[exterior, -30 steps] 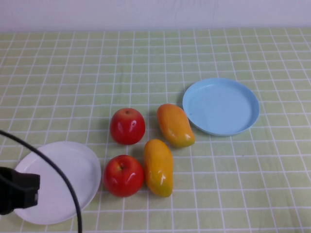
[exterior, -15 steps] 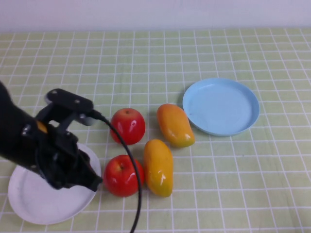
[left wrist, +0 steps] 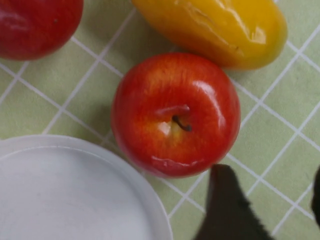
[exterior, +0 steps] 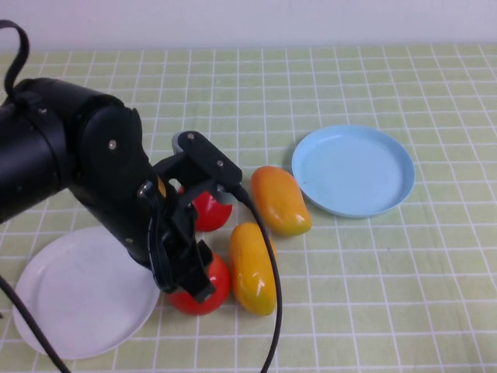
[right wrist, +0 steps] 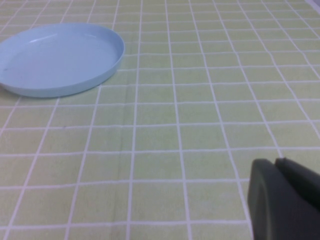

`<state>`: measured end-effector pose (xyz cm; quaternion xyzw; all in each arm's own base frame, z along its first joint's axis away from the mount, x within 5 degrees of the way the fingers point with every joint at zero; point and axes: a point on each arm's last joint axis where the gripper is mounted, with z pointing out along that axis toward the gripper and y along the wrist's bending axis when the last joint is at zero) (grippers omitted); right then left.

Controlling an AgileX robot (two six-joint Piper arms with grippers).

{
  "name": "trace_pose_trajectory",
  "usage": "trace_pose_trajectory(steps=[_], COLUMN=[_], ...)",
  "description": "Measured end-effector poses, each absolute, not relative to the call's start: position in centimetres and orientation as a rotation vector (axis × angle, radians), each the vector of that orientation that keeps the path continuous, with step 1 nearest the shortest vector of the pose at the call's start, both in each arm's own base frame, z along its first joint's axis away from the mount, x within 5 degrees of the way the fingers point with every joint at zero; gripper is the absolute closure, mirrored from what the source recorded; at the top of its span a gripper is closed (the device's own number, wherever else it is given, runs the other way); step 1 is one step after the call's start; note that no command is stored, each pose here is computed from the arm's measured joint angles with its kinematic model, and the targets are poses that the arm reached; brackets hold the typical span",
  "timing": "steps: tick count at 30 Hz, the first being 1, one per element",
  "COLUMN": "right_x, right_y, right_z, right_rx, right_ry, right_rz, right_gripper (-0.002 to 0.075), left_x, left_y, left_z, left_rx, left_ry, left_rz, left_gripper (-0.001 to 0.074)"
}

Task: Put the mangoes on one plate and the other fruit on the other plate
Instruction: Put one type of fruit in the left plate

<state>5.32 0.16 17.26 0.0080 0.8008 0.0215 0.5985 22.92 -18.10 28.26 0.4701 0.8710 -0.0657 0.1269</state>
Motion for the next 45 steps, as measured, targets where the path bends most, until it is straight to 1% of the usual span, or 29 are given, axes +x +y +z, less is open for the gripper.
trace_pose_trajectory(steps=[1,3,4,6,8,19,26,39,45], right_x=[5.3,5.3,5.3,5.3,5.3,5.3,5.3,5.3,5.3], right_y=[0.2,0.2,0.2,0.2,0.2,0.2,0.2,0.2,0.2], right_z=[17.3,17.3,17.3,17.3,17.3,17.3,17.3,17.3,17.3], right_rx=[0.019,0.019,0.019,0.019,0.019,0.019,0.019,0.019,0.019], right_ry=[1.857,1.857,1.857,1.857,1.857,1.857,1.857,1.857,1.857], right_rz=[0.050,0.050,0.050,0.050,0.050,0.050,0.050,0.050,0.050], right_gripper=[0.0742,0.0743,0.0742,0.0742,0.0742,0.0742,0.0742,0.0742,0.0742], left_x=[23.0,23.3,23.5,23.9,24.2,25.2,26.1,27.0,27.1], left_y=[-18.2,-18.3,-18.5,-18.6,-18.7,-19.0,-18.9,-19.9,-20.3], left_z=[28.1,27.7,27.6,27.4,27.1,25.2,23.5,22.9,22.3], left_rx=[1.375,1.376,1.373,1.358,1.360,1.405,1.421,1.401,1.400], left_ry=[2.541,2.542,2.536,2.517,2.512,2.550,2.589,2.617,2.659], left_rz=[-0.189,-0.183,-0.181,-0.171,-0.157,-0.072,0.030,-0.020,-0.051], left_gripper=[0.0408,0.0248,0.0181,0.0106,0.0071,0.0066,0.0066,0.0066,0.0066])
